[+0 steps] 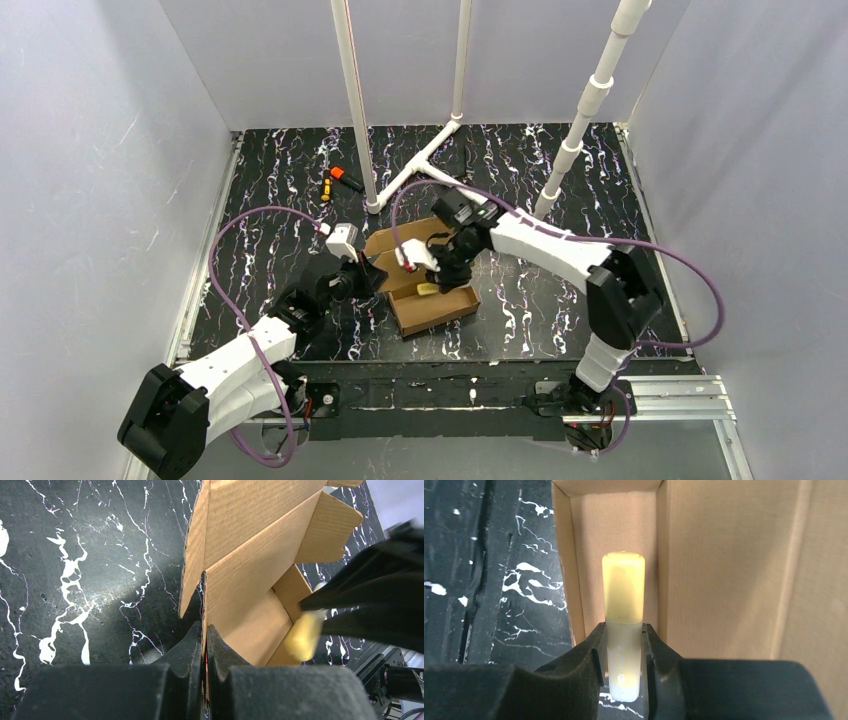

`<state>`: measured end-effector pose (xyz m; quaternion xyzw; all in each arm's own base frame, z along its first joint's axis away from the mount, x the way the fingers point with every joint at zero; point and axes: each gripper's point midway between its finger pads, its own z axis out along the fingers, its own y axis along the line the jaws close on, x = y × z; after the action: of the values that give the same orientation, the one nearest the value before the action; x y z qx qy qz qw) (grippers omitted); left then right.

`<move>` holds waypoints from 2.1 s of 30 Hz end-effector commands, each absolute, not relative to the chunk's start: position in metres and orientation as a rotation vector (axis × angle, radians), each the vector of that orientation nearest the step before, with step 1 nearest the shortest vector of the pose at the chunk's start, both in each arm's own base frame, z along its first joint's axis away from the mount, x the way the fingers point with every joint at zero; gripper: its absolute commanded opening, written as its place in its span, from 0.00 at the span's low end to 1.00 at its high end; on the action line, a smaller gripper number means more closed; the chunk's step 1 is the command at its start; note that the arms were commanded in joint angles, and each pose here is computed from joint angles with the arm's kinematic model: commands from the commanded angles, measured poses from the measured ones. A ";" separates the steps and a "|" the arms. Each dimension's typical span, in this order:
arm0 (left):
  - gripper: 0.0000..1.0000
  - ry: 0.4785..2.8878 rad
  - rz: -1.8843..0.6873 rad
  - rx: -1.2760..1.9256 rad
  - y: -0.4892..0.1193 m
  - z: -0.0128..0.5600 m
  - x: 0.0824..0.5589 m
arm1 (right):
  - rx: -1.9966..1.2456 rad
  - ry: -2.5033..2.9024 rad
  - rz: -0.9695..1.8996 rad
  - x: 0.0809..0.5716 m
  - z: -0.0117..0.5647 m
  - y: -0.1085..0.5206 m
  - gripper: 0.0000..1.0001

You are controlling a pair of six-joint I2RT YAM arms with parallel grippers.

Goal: Fold the paper box

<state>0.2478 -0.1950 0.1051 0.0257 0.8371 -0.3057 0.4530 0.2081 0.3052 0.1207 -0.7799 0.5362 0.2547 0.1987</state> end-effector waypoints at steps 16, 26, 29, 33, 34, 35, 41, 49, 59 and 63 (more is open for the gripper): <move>0.00 1.984 -0.734 0.145 -0.199 0.129 0.255 | -1.445 1.648 0.816 0.278 0.225 0.250 0.82; 0.00 1.962 -0.732 0.173 -0.200 0.137 0.256 | -1.110 1.814 0.931 0.314 0.184 0.245 0.90; 0.00 1.955 -0.737 0.183 -0.201 0.140 0.256 | -1.136 1.822 0.949 0.313 0.174 0.258 0.90; 0.00 1.948 -0.745 0.202 -0.203 0.142 0.254 | -1.191 1.795 0.980 0.312 0.172 0.277 0.89; 0.00 1.947 -0.744 0.208 -0.203 0.142 0.254 | -1.207 1.788 1.000 0.314 0.172 0.281 0.88; 0.00 1.943 -0.744 0.213 -0.203 0.142 0.253 | -1.224 1.779 1.021 0.314 0.172 0.284 0.87; 0.00 1.946 -0.736 0.238 -0.203 0.139 0.253 | -1.294 1.729 1.082 0.312 0.167 0.297 0.81; 0.00 1.949 -0.714 0.239 -0.203 0.140 0.258 | -1.395 1.631 1.110 0.303 0.167 0.302 0.22; 0.64 1.994 -0.566 0.044 -0.163 0.165 0.261 | -1.470 1.563 1.012 0.296 0.167 0.281 0.01; 0.79 2.096 -0.508 -0.007 -0.140 0.178 0.267 | -1.496 1.553 1.012 0.292 0.169 0.275 0.01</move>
<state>0.2633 -0.1678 0.1640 0.0277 0.8303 -0.2484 0.4982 0.2976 0.2838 0.1556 -0.5626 0.6262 0.4038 0.3582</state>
